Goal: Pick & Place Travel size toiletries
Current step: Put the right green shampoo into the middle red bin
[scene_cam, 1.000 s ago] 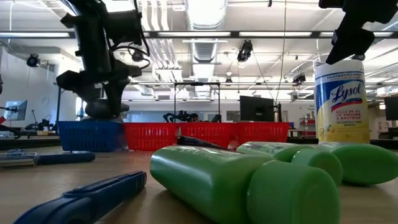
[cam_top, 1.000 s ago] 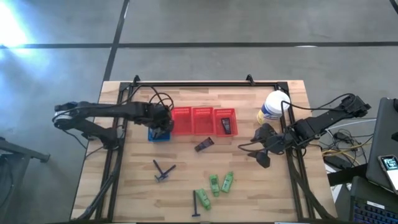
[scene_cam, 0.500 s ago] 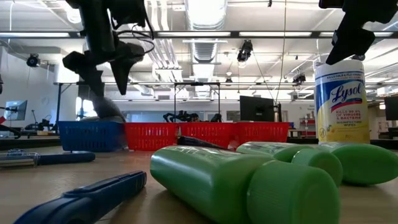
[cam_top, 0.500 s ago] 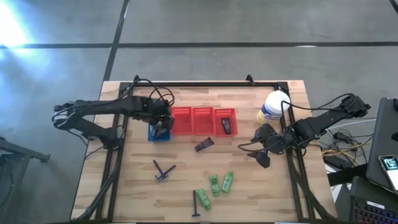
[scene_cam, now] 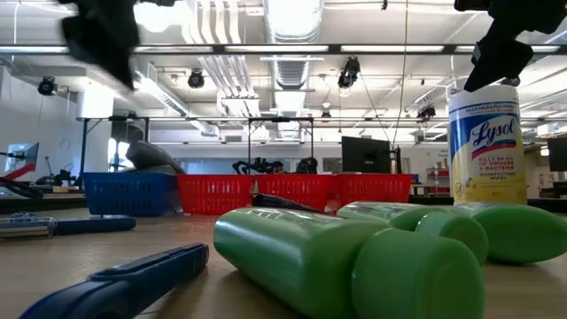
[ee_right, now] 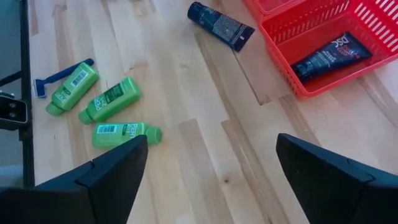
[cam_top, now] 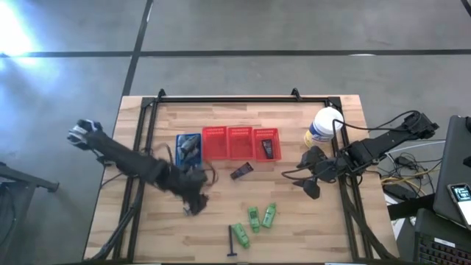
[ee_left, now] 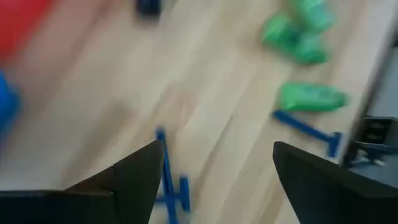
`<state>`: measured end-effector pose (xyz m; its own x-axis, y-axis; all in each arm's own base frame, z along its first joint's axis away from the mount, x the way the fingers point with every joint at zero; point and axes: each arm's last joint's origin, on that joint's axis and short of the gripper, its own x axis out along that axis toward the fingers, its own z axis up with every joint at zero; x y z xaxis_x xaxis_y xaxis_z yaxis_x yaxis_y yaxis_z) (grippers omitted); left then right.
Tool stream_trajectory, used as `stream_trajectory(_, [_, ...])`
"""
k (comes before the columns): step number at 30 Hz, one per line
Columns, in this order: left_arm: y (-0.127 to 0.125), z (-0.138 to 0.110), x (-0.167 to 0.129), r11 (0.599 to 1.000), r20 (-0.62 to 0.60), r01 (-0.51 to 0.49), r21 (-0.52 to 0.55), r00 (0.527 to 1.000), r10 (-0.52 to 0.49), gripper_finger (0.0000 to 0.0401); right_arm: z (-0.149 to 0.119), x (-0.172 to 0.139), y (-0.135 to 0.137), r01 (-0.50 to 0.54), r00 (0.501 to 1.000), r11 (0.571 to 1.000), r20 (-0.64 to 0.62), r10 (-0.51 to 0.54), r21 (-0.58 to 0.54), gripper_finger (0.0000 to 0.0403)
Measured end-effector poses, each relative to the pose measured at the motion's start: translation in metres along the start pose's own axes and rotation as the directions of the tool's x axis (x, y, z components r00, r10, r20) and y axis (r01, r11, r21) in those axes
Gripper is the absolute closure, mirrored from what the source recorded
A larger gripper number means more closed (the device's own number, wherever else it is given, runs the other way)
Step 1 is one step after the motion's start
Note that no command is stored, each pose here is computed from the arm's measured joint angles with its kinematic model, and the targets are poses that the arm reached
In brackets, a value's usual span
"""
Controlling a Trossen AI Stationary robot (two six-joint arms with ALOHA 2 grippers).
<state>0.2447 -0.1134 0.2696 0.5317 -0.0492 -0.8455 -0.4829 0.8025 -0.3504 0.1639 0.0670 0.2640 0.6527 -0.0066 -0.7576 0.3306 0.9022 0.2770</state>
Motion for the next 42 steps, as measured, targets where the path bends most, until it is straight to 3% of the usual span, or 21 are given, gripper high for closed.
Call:
stream_trajectory(2, [-0.005, -0.011, 0.016, 0.995, -0.066, -0.052, -0.083, 0.997, 0.047, 0.0097, 0.0, 0.0, 0.0, -0.008, 1.0, 1.0, -0.008, 0.008, -0.001, 0.0043])
stream_trajectory(4, [-0.012, -0.017, 0.032, 0.994, -0.107, -0.085, -0.066, 0.991, 0.078, 0.0097, -0.001, 0.0, 0.001, -0.021, 1.0, 1.0, -0.021, 0.021, -0.015, 0.004])
stream_trajectory(8, [-0.035, -0.024, 0.05, 0.985, -0.138, -0.069, 0.159, 0.986, 0.092, 0.01, -0.003, 0.004, 0.004, -0.072, 0.993, 0.997, -0.093, 0.068, -0.035, 0.004])
stream_trajectory(13, [-0.062, -0.021, 0.065, 0.926, -0.139, -0.024, 0.376, 0.987, 0.082, 0.0114, -0.008, 0.025, 0.013, -0.109, 0.963, 0.994, -0.253, 0.097, -0.032, 0.0039])
stream_trajectory(17, [-0.054, -0.014, 0.075, 0.91, -0.207, -0.054, 0.412, 0.967, 0.151, 0.0125, -0.012, 0.05, 0.018, -0.072, 0.919, 0.993, -0.38, 0.104, 0.097, 0.0039])
stream_trajectory(20, [-0.038, -0.015, 0.068, 0.862, -0.231, -0.101, 0.496, 0.942, 0.243, 0.0136, -0.011, 0.061, 0.023, 0.006, 0.901, 0.978, -0.425, 0.086, 0.21, 0.0039])
stream_trajectory(22, [-0.028, -0.016, 0.054, 0.813, -0.187, -0.114, 0.57, 0.946, 0.264, 0.0145, -0.009, 0.065, 0.027, 0.068, 0.896, 0.945, -0.436, 0.084, 0.321, 0.0039])
stream_trajectory(25, [-0.005, -0.015, 0.032, 0.757, -0.128, -0.109, 0.644, 0.96, 0.247, 0.0156, -0.003, 0.07, 0.035, 0.162, 0.897, 0.851, -0.434, 0.083, 0.499, 0.0039])
stream_trajectory(29, [0.031, -0.014, 0.002, 0.742, -0.063, -0.099, 0.663, 0.98, 0.187, 0.0162, 0.004, 0.083, 0.047, 0.284, 0.893, 0.687, -0.445, 0.064, 0.669, 0.0039])
stream_trajectory(34, [0.066, -0.022, -0.03, 0.693, 0.037, -0.058, 0.718, 0.998, 0.045, 0.0162, 0.012, 0.111, 0.066, 0.396, 0.868, 0.538, -0.494, 0.043, 0.744, 0.0039])
stream_trajectory(38, [0.085, -0.03, -0.047, 0.649, 0.091, -0.048, 0.76, 0.995, -0.032, 0.0162, 0.022, 0.138, 0.087, 0.445, 0.853, 0.46, -0.52, 0.044, 0.768, 0.0039])
stream_trajectory(42, [0.098, -0.037, -0.056, 0.653, 0.133, -0.061, 0.755, 0.989, -0.062, 0.0163, 0.03, 0.161, 0.104, 0.479, 0.839, 0.441, -0.543, 0.024, 0.759, 0.0039])
